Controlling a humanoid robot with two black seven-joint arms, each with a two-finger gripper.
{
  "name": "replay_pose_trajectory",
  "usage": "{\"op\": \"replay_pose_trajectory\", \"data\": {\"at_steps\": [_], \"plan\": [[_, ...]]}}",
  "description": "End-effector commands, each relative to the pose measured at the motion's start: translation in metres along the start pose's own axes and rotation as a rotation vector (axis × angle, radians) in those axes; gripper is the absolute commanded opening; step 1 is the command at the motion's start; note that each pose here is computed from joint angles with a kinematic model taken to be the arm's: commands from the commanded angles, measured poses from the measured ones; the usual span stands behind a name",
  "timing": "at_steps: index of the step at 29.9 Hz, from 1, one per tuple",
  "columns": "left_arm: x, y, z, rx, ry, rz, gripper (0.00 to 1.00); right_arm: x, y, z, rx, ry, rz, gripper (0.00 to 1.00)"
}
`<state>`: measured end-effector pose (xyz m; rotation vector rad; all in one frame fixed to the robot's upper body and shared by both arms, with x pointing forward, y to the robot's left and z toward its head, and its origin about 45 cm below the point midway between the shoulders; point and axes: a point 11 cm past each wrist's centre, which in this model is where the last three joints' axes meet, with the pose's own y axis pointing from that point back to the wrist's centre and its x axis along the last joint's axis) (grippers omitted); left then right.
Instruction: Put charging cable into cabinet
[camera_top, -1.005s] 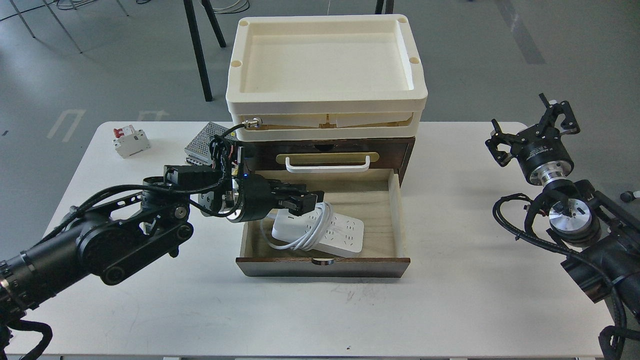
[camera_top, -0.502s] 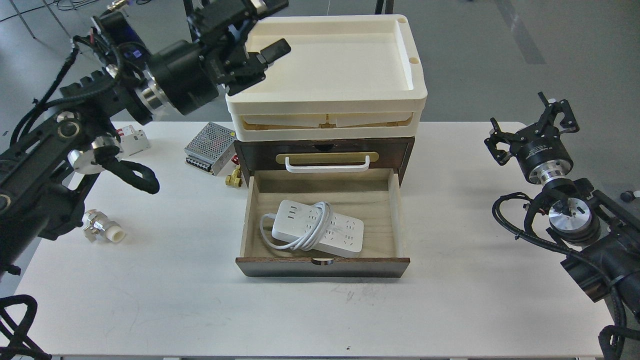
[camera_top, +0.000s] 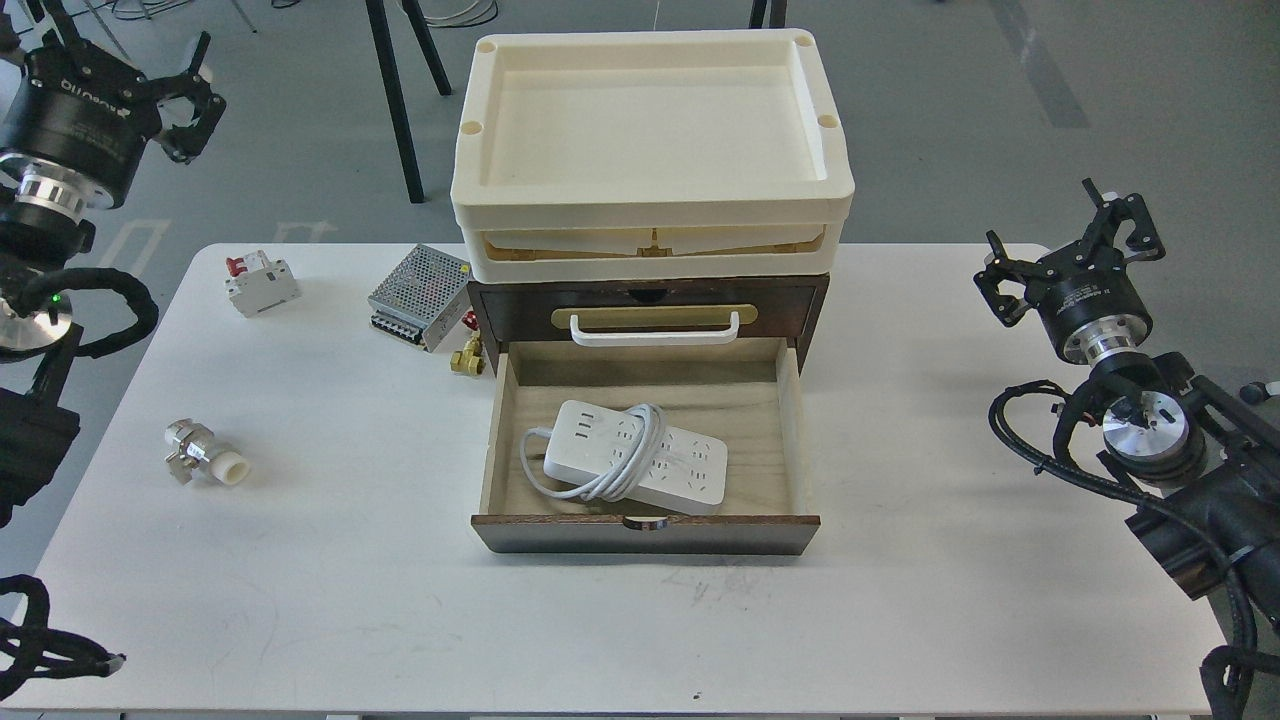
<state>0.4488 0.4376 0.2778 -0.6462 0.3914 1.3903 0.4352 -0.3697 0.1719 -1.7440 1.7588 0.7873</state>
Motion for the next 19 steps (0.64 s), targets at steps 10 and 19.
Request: {"op": "replay_pose_trajectory", "data": {"at_steps": [10,19], "plan": [[0.066,0.052,-0.088,0.119,0.11,0.257,1.0,0.001,-0.001,-0.003,0.007,-0.006,0.011,1.0],[0.061,0.053,-0.103,0.177,0.08,0.24,1.0,-0.001,-0.002,-0.008,0.022,-0.013,0.001,1.0]]}}
